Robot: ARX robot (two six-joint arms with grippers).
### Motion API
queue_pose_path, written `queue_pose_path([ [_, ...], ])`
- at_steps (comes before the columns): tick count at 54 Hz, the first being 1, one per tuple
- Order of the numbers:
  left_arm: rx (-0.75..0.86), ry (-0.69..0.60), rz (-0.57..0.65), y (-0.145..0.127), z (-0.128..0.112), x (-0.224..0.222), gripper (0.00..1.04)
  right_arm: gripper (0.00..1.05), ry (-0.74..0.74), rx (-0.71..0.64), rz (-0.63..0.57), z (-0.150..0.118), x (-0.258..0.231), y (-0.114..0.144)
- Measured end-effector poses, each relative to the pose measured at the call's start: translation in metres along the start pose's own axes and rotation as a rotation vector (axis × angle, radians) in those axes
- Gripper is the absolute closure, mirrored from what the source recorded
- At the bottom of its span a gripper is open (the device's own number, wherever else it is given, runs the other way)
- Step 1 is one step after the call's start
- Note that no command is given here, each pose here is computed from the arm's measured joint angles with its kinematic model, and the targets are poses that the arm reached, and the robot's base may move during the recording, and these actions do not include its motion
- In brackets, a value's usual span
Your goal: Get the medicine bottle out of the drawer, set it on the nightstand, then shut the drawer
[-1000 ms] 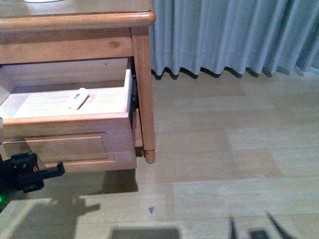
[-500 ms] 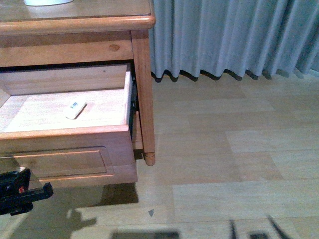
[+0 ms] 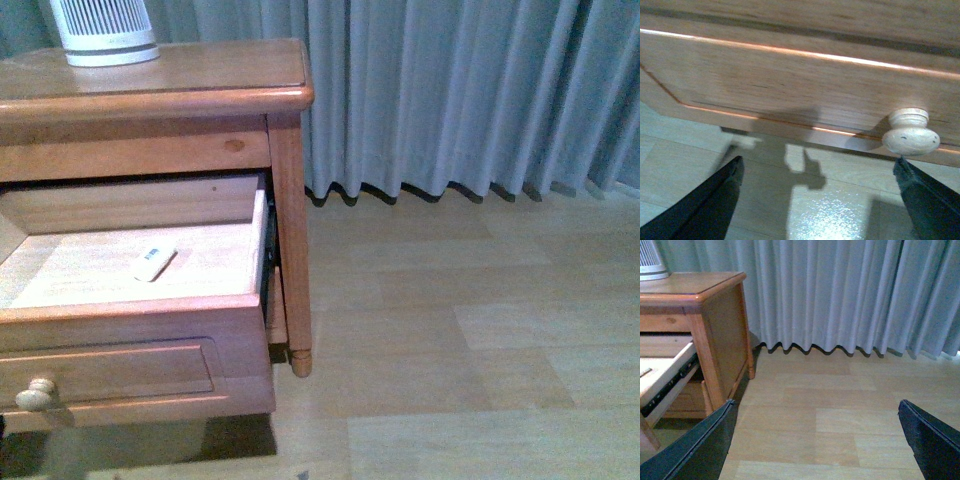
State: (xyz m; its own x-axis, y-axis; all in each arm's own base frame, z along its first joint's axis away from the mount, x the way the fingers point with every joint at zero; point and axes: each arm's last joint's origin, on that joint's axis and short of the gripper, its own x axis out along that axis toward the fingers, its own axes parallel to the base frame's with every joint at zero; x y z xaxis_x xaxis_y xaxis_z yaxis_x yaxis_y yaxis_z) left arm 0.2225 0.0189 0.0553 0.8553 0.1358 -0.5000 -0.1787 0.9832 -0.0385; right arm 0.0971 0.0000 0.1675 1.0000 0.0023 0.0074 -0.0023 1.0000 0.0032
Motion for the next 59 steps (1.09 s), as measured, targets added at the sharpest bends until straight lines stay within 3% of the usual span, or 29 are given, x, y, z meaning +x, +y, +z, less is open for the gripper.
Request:
queue_pose_path([
  [8,-0.022,0.003,-0.050,0.005,0.020,-0.026,0.07,0.07,0.000,0.000,0.000,0.000,0.000,0.000],
  [26,-0.050,-0.123,-0.310,-0.005,0.075,-0.119,0.07,0.07,0.000,0.000,0.000,0.000,0.000,0.000],
  [30,0.019,-0.417,-0.220,-0.009,0.082,-0.140,0.21,0.07,0.000,0.000,0.000,0.000,0.000,0.000],
  [33,0.037,-0.509,-0.189,-0.009,0.082,-0.145,0.30,0.07,0.000,0.000,0.000,0.000,0.000,0.000],
  [54,0.072,-0.515,-0.170,-0.005,0.057,-0.150,1.03,0.07,0.000,0.000,-0.005,0.000,0.000,0.000],
  [59,0.074,-0.517,-0.169,-0.005,0.054,-0.151,1.02,0.07,0.000,0.000,-0.005,0.000,0.000,0.000],
])
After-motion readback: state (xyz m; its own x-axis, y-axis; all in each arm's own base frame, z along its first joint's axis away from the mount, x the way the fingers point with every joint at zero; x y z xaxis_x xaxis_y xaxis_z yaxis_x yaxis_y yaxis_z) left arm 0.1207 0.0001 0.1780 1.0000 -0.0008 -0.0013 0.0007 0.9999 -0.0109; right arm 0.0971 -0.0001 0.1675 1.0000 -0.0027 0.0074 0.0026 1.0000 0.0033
